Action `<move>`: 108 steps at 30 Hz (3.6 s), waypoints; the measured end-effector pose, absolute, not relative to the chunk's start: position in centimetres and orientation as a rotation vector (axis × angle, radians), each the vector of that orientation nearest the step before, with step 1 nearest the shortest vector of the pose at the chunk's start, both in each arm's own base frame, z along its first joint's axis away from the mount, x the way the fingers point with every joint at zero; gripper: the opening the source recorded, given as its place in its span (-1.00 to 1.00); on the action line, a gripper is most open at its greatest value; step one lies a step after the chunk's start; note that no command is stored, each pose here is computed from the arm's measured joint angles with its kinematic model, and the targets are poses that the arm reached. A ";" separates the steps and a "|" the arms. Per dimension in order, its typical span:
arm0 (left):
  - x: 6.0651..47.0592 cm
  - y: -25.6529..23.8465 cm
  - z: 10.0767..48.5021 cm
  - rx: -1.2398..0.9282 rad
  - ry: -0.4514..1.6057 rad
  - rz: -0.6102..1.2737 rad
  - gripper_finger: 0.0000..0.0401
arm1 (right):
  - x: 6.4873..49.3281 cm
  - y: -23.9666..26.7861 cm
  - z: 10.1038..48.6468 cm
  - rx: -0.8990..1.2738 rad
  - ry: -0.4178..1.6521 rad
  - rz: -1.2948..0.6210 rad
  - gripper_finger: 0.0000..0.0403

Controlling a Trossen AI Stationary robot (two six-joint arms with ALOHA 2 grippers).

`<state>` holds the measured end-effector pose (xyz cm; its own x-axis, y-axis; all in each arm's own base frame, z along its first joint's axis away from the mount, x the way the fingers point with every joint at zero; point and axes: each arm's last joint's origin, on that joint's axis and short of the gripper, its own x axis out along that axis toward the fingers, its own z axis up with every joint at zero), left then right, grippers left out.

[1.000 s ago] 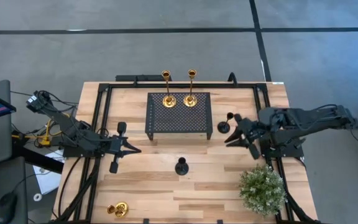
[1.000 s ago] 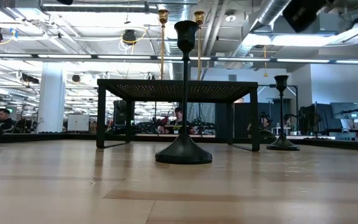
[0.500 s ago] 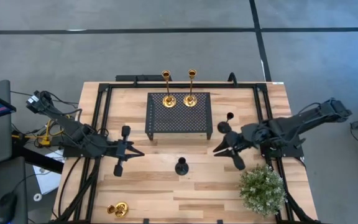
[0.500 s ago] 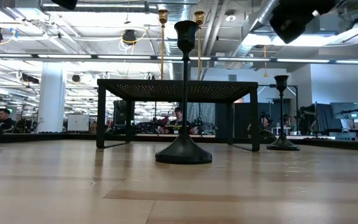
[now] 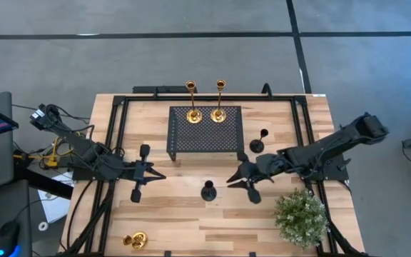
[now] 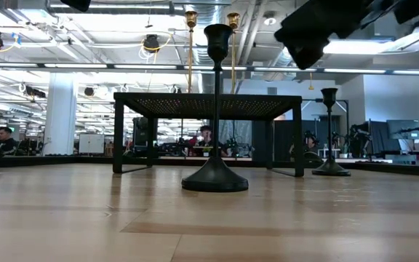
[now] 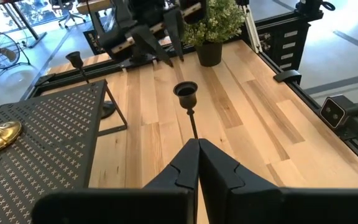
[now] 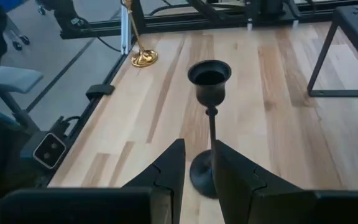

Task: Pick & Place candle stick holders
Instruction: Put the bottom black candle holder on the shelf

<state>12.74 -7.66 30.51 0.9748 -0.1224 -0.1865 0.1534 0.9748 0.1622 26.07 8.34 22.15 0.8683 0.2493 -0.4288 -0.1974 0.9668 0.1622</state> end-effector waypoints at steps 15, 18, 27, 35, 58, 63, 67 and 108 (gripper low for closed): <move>12.7 -7.7 30.5 0.176 0.175 -0.140 -0.95 | 29.3 7.9 17.3 0.133 0.526 0.179 -0.65; 12.7 -7.7 30.5 0.176 0.175 -0.140 -0.95 | 29.9 7.8 16.6 0.146 0.509 0.172 -0.65; 12.7 -7.7 30.5 0.176 0.175 -0.140 -0.95 | 31.4 8.6 16.1 0.143 0.510 0.185 -0.42; 12.7 -7.7 30.5 0.176 0.175 -0.140 -0.95 | 33.1 9.1 16.0 0.136 0.492 0.215 -0.03; 12.7 -7.7 30.5 0.176 0.174 -0.140 -0.95 | 32.8 9.0 18.4 0.147 0.442 0.219 -0.94; 12.7 -7.7 30.5 0.176 0.175 -0.140 -0.95 | 31.5 8.5 21.5 0.145 0.388 0.199 -0.97; 12.7 -7.7 30.5 0.176 0.175 -0.140 -0.95 | 29.6 7.9 24.5 0.129 0.347 0.155 -0.99; 12.7 -7.7 30.5 0.176 0.175 -0.140 -0.95 | 23.9 -4.4 29.9 0.021 0.301 -0.486 -1.00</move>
<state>12.74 -7.67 30.52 0.9750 -0.1229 -0.1849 0.1535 0.9749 0.1614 23.90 -4.43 29.93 0.8412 -0.4566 -0.2898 0.4627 0.8850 -0.0514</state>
